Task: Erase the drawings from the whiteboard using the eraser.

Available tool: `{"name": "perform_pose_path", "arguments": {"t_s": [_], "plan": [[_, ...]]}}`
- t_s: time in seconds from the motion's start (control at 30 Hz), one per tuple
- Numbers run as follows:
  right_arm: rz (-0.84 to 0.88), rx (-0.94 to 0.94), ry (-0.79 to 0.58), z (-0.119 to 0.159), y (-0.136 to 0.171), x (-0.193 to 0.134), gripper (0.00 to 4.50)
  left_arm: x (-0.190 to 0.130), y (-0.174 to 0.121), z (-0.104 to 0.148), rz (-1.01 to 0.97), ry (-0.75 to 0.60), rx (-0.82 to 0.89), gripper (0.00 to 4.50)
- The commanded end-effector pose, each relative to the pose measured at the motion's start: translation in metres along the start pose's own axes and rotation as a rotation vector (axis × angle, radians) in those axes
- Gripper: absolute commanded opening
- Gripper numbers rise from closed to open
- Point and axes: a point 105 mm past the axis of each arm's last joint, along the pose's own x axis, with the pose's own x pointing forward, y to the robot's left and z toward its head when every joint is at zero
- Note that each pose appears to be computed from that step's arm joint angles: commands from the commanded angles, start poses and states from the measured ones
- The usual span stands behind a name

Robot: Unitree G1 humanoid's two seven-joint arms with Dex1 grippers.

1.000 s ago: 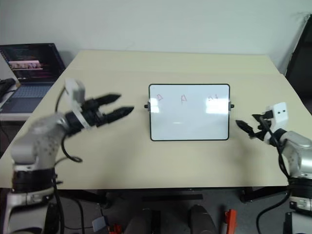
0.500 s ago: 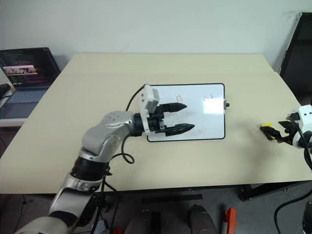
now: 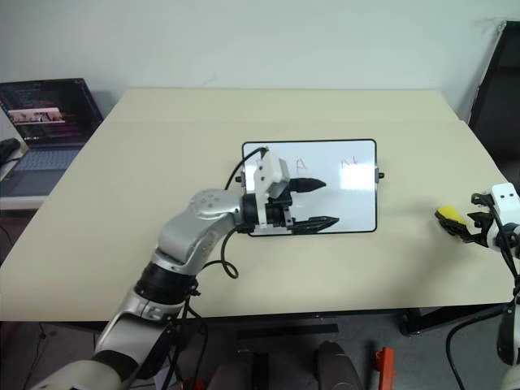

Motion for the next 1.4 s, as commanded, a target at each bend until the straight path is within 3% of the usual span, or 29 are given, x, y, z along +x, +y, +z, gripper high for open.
{"name": "perform_pose_path", "arguments": {"t_s": [0.03,0.1,0.2,0.43,0.47,0.7,0.83,0.97,1.07,1.2,1.33,1.4], "plan": [[-0.008,-0.021,-0.047,0.014,-0.002,-0.002,4.46,-0.002,-0.003,0.014,-0.004,-0.028,0.055,4.50],[-0.007,-0.019,-0.044,0.013,-0.001,0.000,4.46,-0.003,-0.003,0.014,-0.004,-0.027,0.054,4.50],[-0.014,-0.012,-0.037,0.011,-0.001,0.002,3.88,-0.003,-0.003,0.013,0.000,-0.027,0.054,4.50],[0.007,-0.014,0.007,0.003,0.004,0.006,1.34,-0.006,0.003,0.013,0.024,-0.026,0.055,4.50],[0.010,-0.015,0.008,0.003,0.005,0.007,1.14,-0.006,0.003,0.013,0.025,-0.026,0.055,4.50],[0.002,-0.011,-0.043,0.012,0.000,-0.002,1.11,-0.009,0.005,0.013,0.036,-0.026,0.058,4.50],[0.044,-0.059,-0.234,0.063,0.003,-0.041,1.11,-0.033,0.023,0.020,0.112,-0.020,0.082,4.50],[0.218,-0.277,-0.468,0.140,0.083,-0.087,1.11,-0.090,0.048,0.021,0.258,0.040,0.130,4.50],[0.351,-0.379,-0.561,0.167,0.140,-0.098,1.11,-0.123,0.056,0.022,0.334,0.070,0.141,4.50],[0.599,-0.456,-0.669,0.195,0.244,-0.071,1.11,-0.165,0.062,0.017,0.439,0.114,0.129,4.50],[0.670,-0.498,-0.682,0.199,0.312,-0.032,1.11,-0.189,0.063,0.006,0.508,0.180,0.121,4.50],[0.621,-0.572,-0.655,0.195,0.329,-0.008,1.11,-0.195,0.061,-0.002,0.527,0.219,0.115,4.50]]}}
